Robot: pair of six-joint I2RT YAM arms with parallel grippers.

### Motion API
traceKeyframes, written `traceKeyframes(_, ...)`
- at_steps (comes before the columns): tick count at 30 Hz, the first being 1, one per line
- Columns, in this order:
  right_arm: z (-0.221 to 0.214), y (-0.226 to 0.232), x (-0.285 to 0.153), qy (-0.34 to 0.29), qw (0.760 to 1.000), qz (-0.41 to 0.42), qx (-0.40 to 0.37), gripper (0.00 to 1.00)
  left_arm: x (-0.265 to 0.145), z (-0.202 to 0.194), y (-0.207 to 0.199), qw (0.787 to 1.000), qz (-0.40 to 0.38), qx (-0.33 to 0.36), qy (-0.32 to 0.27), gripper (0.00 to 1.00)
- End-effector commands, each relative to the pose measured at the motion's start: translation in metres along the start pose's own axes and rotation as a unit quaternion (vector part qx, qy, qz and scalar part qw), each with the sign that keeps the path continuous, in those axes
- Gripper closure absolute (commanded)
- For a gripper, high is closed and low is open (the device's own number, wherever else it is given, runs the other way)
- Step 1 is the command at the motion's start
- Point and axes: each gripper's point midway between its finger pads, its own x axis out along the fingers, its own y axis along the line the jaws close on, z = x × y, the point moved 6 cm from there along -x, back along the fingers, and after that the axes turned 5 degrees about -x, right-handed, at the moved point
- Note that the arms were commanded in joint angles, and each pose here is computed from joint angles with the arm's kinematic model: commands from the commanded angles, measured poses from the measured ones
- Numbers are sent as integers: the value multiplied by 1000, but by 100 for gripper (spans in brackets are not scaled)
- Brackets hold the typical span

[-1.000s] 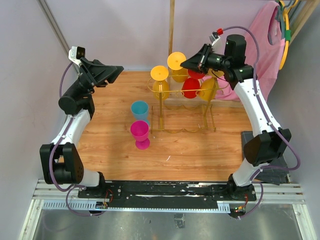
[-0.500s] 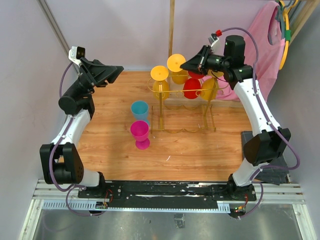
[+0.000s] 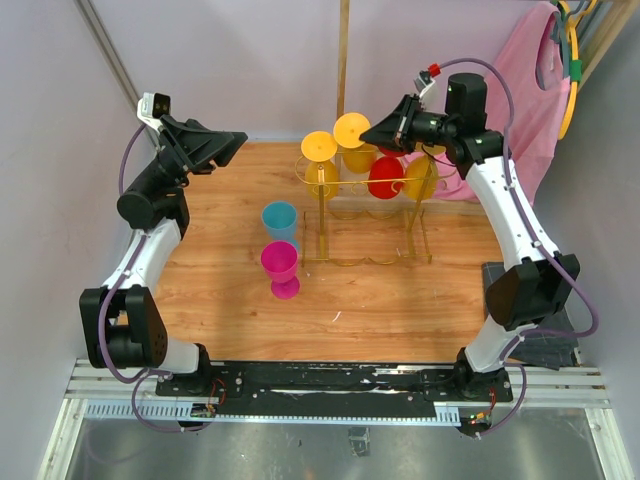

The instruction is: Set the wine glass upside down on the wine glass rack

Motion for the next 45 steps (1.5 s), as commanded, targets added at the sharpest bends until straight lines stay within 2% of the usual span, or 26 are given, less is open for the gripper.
traceKeyframes(1, -7, 7, -2, 11, 1000, 12, -11, 99, -3, -3, -7, 1000, -15, 7, 9, 50)
traceKeyframes(15, -23, 20, -10, 19, 1000, 20, -15, 98, -3, -4, -9, 1000, -16, 8, 8, 50)
traceKeyframes(24, -32, 27, -20, 14, 1000, 19, -18, 80, -3, -6, -10, 1000, -15, 8, 6, 50)
traceKeyframes(26, -35, 28, -22, 15, 1000, 18, -17, 73, -3, -6, -11, 1000, -14, 8, 6, 50)
traceKeyframes(39, -45, 42, -40, 8, 999, 19, -31, 71, -1, -8, -15, 1000, -11, 16, 9, 50)
traceKeyframes(45, -51, 61, -61, -11, 998, 21, -57, 70, 0, -6, -4, 999, 40, 32, 10, 51)
